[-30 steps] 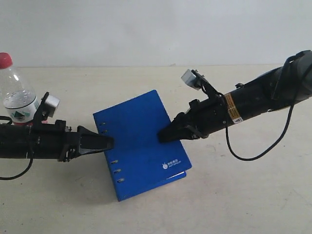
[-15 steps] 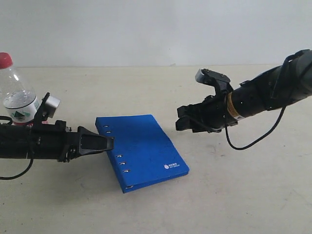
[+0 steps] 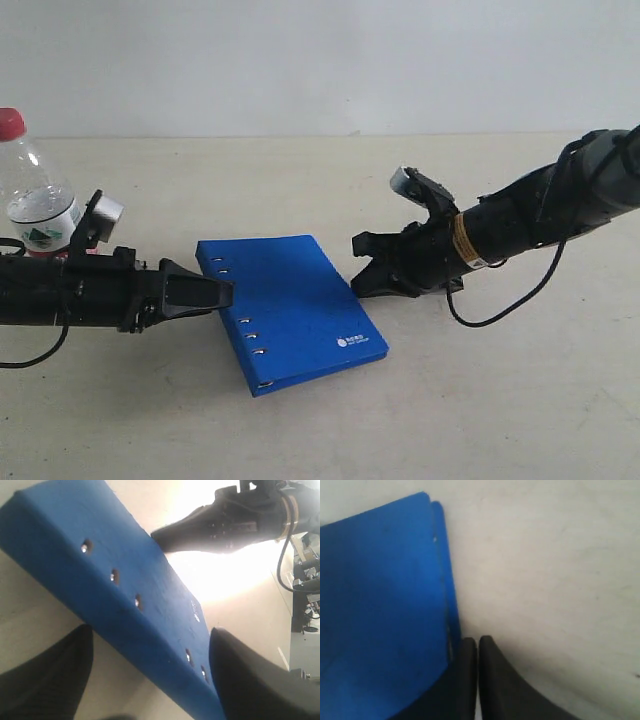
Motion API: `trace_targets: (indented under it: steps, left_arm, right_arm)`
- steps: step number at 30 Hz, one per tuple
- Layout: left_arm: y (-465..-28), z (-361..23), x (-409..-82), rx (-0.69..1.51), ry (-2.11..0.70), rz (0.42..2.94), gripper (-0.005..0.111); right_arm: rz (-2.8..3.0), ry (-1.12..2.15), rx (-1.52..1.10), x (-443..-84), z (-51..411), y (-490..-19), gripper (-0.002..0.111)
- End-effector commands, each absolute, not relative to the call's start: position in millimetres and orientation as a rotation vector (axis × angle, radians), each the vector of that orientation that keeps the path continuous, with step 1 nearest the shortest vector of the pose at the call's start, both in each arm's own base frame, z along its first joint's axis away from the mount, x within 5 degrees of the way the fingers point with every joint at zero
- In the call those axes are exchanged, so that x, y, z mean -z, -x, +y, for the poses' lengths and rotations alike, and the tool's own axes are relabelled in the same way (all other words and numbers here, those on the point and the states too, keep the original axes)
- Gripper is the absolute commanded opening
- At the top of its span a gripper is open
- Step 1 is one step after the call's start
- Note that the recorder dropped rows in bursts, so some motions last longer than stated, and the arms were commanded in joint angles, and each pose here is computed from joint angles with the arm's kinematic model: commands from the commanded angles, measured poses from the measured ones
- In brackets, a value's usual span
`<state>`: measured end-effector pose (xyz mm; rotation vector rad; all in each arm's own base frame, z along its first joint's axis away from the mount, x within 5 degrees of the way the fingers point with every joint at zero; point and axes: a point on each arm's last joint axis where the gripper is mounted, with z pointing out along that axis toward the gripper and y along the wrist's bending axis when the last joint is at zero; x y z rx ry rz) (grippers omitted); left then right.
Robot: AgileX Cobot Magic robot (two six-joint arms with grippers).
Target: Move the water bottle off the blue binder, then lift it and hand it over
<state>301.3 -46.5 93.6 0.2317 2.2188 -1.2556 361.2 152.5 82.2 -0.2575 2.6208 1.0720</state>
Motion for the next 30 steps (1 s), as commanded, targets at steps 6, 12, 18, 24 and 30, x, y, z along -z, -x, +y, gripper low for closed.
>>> trace_targets:
  steps: [6,12,18,24,30]
  left_arm:
    - [-303.4,-48.1,-97.3,1.281,-0.239,2.192,0.061]
    - [-303.4,-48.1,-97.3,1.281,-0.239,2.192,0.061]
    - [-302.7,-49.7,-100.4,1.324,-0.242,2.162,0.061]
    - [-301.4,-52.1,-105.8,1.391,-0.255,2.107,0.018]
    - [-300.1,-52.6,-106.2,1.4,-0.262,2.097,0.005]
  right_arm:
    - [2.626,0.549,-1.259,-67.2,178.5,-336.1,0.0]
    - [2.492,0.658,-1.419,-76.9,201.4,-326.2,0.0]
    - [2.397,0.606,-1.434,-81.7,206.8,-331.8,0.0]
    - [2.379,0.732,-1.388,-83.8,205.5,-328.9,0.0]
    - [2.411,0.852,-0.998,-91.9,192.6,-339.4,0.0]
